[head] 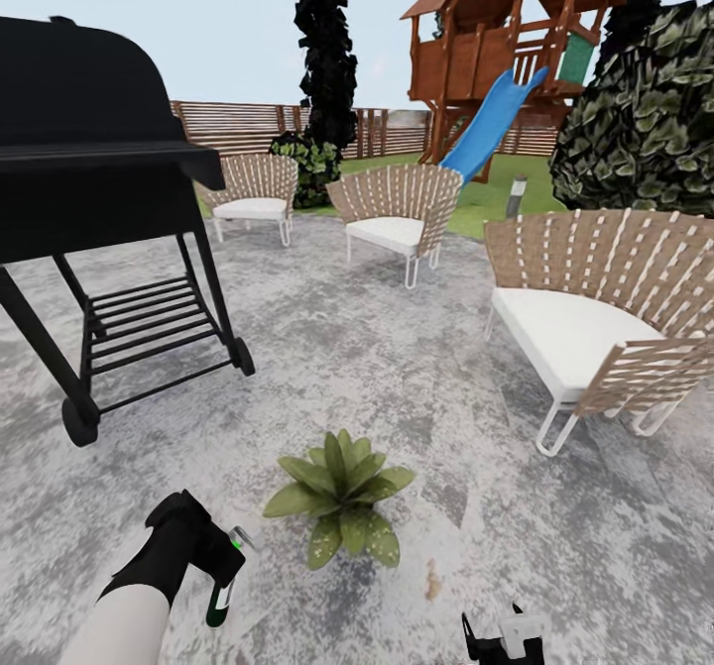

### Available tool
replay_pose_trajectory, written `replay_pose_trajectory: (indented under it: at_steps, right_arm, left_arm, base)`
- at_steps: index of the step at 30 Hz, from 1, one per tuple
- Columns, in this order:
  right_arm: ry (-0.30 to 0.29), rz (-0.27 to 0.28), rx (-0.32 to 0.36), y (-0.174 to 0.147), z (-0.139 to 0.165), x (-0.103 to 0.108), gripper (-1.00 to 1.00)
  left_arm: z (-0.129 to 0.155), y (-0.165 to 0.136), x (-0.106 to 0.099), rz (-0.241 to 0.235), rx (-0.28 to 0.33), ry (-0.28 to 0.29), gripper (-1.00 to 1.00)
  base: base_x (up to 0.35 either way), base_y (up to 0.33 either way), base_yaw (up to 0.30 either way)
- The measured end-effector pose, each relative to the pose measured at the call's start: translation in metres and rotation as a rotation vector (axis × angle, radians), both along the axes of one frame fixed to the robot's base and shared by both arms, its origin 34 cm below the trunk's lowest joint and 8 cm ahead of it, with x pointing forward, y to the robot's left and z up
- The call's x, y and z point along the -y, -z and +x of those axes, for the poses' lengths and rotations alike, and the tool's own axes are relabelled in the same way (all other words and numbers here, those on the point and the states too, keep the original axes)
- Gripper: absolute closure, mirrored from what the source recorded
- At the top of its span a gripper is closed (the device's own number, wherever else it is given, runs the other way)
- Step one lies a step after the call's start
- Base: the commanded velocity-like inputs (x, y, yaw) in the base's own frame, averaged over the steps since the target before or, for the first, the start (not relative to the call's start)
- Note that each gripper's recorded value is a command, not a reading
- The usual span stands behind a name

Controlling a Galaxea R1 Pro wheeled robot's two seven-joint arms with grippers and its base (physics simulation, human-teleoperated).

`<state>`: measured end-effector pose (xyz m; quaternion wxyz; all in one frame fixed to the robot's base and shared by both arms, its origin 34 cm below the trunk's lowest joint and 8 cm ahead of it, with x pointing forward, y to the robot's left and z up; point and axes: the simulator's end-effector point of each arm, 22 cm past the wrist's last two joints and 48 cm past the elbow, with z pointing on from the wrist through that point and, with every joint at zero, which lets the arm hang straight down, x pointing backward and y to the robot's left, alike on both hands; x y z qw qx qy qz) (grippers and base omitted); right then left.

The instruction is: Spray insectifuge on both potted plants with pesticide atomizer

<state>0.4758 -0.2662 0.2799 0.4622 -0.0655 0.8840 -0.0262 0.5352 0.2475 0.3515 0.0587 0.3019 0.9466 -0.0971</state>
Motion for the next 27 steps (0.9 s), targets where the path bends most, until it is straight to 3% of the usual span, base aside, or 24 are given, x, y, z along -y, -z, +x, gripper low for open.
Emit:
replay_pose_trajectory:
  at_steps: [10, 19, 27]
  right_arm:
    - [0.000, 0.000, 0.002, -0.0008, 0.0006, 0.0002, -1.00]
    - [0.000, 0.000, 0.002, -0.0010, 0.0007, 0.0002, -1.00]
    - [0.000, 0.000, 0.003, -0.0009, 0.0007, -0.0001, -1.00]
  left_arm:
    - [0.0009, -0.0012, -0.0012, -0.001, 0.003, -0.003, 1.00]
    - [0.0003, -0.0010, -0.0026, 0.000, 0.002, -0.004, 1.00]
    - [-0.0001, -0.0004, -0.0046, 0.008, 0.002, 0.003, 1.00]
  base:
    - [0.004, 0.314, -0.247]
    - [0.142, 0.295, -0.133]
    - [0.074, 0.069, -0.100]
